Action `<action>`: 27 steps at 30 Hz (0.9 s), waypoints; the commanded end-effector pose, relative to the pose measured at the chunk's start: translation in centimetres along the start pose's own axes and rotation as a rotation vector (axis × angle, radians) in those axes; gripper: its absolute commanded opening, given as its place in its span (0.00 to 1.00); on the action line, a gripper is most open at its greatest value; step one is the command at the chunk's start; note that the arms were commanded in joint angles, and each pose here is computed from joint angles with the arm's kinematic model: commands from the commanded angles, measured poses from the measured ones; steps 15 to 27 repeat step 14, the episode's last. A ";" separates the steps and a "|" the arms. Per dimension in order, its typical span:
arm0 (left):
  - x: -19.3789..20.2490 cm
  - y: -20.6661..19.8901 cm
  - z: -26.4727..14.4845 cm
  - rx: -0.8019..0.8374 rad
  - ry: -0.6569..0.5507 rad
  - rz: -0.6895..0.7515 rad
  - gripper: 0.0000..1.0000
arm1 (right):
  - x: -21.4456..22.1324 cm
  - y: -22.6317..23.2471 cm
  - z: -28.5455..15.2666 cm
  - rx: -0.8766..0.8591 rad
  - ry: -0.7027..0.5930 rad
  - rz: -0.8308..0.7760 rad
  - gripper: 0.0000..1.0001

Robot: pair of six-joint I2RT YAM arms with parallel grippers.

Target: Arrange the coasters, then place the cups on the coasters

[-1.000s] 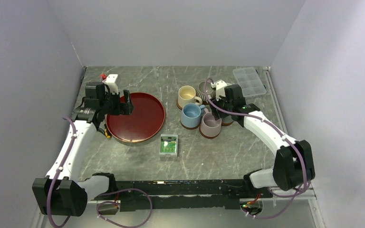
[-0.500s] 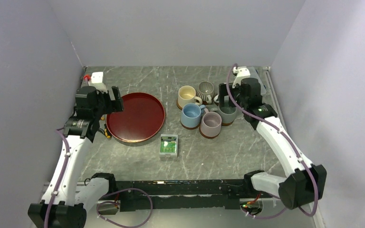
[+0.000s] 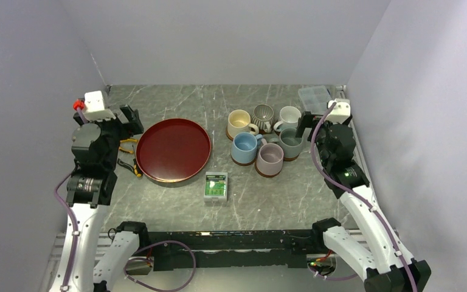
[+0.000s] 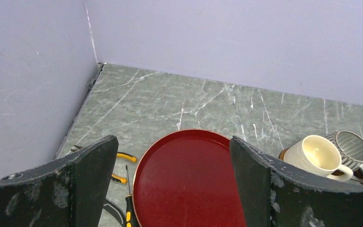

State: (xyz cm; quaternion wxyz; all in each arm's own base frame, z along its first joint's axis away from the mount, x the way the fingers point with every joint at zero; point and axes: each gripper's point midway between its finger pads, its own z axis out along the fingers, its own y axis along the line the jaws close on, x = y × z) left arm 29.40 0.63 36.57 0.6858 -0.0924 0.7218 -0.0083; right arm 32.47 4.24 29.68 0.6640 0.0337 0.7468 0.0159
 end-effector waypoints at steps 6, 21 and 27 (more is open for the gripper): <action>0.4 0.1 0.2 0.010 -0.044 0.019 0.94 | -2.0 -0.6 -0.8 0.012 -0.120 -0.004 1.00; 1.0 0.1 0.4 0.015 -0.035 0.025 0.94 | -2.1 -0.8 -0.9 0.023 -0.125 -0.002 1.00; 1.0 0.1 0.4 0.015 -0.035 0.025 0.94 | -2.1 -0.8 -0.9 0.023 -0.125 -0.002 1.00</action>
